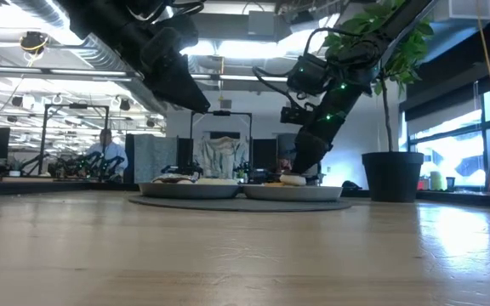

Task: Pick & Place donuts
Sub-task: Put the small black donut on the gray plate, then put the big purple donut on the black plate

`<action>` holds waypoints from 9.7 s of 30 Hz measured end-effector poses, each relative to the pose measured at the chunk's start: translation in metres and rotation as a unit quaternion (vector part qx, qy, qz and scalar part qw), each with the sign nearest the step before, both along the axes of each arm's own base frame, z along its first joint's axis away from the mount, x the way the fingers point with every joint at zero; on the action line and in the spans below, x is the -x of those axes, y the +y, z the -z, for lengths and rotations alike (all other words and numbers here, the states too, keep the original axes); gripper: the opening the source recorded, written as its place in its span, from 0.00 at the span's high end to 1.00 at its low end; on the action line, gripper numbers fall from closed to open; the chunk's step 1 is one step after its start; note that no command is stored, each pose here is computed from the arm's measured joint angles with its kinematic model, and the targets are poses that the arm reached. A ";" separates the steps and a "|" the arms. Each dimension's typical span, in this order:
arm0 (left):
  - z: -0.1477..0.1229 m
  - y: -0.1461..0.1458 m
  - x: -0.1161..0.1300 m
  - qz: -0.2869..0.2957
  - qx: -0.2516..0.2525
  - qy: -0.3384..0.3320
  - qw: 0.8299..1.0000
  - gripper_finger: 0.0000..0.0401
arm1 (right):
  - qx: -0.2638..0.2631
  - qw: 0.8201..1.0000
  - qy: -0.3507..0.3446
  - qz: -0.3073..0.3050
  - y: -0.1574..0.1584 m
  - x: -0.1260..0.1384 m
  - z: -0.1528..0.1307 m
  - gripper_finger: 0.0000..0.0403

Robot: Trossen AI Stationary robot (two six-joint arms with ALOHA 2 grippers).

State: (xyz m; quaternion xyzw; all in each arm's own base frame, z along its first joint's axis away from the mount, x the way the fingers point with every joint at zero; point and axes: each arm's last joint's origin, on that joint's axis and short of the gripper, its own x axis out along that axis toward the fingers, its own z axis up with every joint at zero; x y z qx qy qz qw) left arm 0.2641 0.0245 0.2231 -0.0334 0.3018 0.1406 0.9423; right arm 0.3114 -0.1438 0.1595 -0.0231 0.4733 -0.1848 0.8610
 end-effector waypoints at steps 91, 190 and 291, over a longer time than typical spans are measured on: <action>0.114 0.100 -0.118 -0.141 -0.001 -0.113 0.983 0.68 | -0.008 1.000 -0.030 0.000 0.003 -0.003 -0.008 0.57; 0.043 0.012 -0.090 0.120 0.071 0.033 0.990 0.68 | -0.159 0.946 0.184 -0.213 0.188 0.063 -0.059 0.57; -0.008 -0.037 0.014 0.168 0.059 -0.132 0.975 0.68 | 0.019 0.969 -0.010 -0.245 0.151 -0.064 -0.043 0.92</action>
